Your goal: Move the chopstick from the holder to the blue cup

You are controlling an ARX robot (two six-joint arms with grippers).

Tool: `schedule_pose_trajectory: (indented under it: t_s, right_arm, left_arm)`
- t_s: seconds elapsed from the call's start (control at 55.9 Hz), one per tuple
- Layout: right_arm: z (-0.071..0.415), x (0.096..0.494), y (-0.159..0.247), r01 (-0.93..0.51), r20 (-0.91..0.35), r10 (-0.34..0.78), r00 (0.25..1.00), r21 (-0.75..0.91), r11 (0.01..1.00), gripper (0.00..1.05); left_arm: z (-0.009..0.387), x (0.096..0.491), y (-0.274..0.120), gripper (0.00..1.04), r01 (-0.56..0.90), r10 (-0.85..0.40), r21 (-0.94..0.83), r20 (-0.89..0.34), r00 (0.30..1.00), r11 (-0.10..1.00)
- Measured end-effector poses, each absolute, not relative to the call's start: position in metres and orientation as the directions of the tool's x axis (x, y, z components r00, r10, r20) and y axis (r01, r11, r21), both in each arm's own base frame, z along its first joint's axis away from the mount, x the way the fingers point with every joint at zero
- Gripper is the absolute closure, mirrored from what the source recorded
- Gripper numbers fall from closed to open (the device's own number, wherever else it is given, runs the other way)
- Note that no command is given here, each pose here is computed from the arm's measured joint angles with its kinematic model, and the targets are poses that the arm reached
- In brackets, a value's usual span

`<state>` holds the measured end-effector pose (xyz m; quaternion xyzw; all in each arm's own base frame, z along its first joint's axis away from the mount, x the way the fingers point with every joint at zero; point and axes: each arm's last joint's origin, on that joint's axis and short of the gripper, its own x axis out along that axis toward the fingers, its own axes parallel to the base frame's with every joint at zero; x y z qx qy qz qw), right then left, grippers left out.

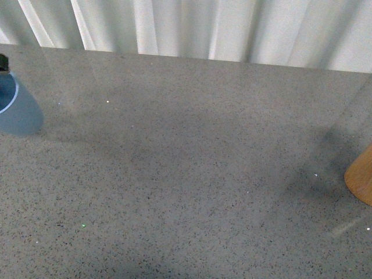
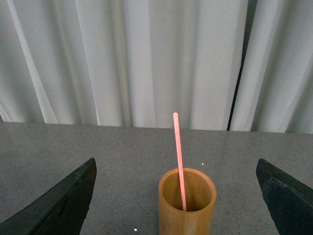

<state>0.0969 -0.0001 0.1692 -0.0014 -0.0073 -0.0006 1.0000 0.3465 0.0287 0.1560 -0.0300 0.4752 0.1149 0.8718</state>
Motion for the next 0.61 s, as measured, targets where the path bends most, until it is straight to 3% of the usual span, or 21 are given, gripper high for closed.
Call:
schedule_pose_trajectory:
  t_s: [0.179,0.358,0.519,0.608]
  right_arm:
    - [0.169,0.097,0.000,0.001,0.015,-0.001,1.000,-0.003,1.000,0.10]
    - [0.169,0.097,0.000,0.001,0.015,-0.001,1.000,-0.003,1.000,0.10]
    - [0.169,0.097,0.000,0.001,0.015,-0.001,1.000,-0.003,1.000,0.10]
    - [0.169,0.097,0.000,0.001,0.015,-0.001,1.000,-0.003,1.000,0.10]
  left_arm:
    - [0.172,0.340,-0.042,1.01,-0.077,0.071,0.036,-0.851,0.521,0.996]
    - [0.172,0.334,-0.132,1.01,0.109,-0.083,-0.037,-0.886,0.455,0.993]
    - [0.160,0.327,-0.199,1.01,0.204,-0.126,-0.050,-0.915,0.382,0.978]
    - [0.154,0.329,-0.214,1.01,0.214,-0.121,-0.043,-0.923,0.366,0.976]
